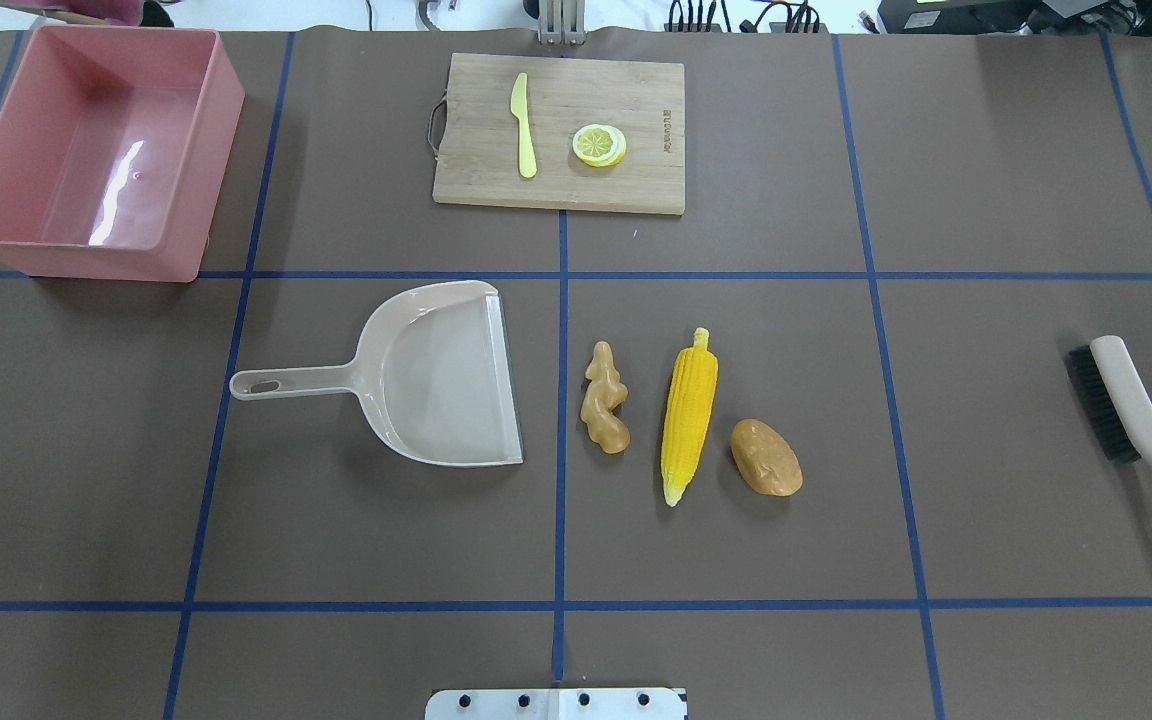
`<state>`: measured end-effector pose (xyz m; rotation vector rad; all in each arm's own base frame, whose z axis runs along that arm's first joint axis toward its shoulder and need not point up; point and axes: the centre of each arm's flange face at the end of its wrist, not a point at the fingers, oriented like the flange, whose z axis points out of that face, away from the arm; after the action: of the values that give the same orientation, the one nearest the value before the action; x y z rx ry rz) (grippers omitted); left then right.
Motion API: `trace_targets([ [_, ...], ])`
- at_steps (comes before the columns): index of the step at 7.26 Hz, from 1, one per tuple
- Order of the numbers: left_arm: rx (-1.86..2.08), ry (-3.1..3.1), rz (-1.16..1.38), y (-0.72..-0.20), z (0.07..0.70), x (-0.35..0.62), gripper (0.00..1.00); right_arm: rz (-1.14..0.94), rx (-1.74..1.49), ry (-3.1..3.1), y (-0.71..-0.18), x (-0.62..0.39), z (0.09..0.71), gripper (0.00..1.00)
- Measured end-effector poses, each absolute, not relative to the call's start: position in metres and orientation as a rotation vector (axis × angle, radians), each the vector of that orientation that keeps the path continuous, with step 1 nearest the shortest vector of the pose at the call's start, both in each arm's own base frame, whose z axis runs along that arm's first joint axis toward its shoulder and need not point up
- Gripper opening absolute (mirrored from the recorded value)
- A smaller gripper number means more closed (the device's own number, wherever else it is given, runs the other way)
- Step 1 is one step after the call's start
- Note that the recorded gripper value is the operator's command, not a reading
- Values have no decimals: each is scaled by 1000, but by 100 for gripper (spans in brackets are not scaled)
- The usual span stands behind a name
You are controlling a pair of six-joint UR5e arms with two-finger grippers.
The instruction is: Sweep and dump trash into bin
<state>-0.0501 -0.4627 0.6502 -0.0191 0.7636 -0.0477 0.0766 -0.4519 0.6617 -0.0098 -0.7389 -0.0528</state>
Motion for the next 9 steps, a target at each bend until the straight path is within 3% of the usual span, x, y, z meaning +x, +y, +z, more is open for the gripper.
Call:
trace_targets([
  [5, -18, 763, -50, -463, 650, -51, 99, -55, 19, -752, -452, 76, 643, 100],
  [9, -14, 764, -50, -464, 648, -51, 99, -64, -25, -838, -419, 46, 636, 100],
])
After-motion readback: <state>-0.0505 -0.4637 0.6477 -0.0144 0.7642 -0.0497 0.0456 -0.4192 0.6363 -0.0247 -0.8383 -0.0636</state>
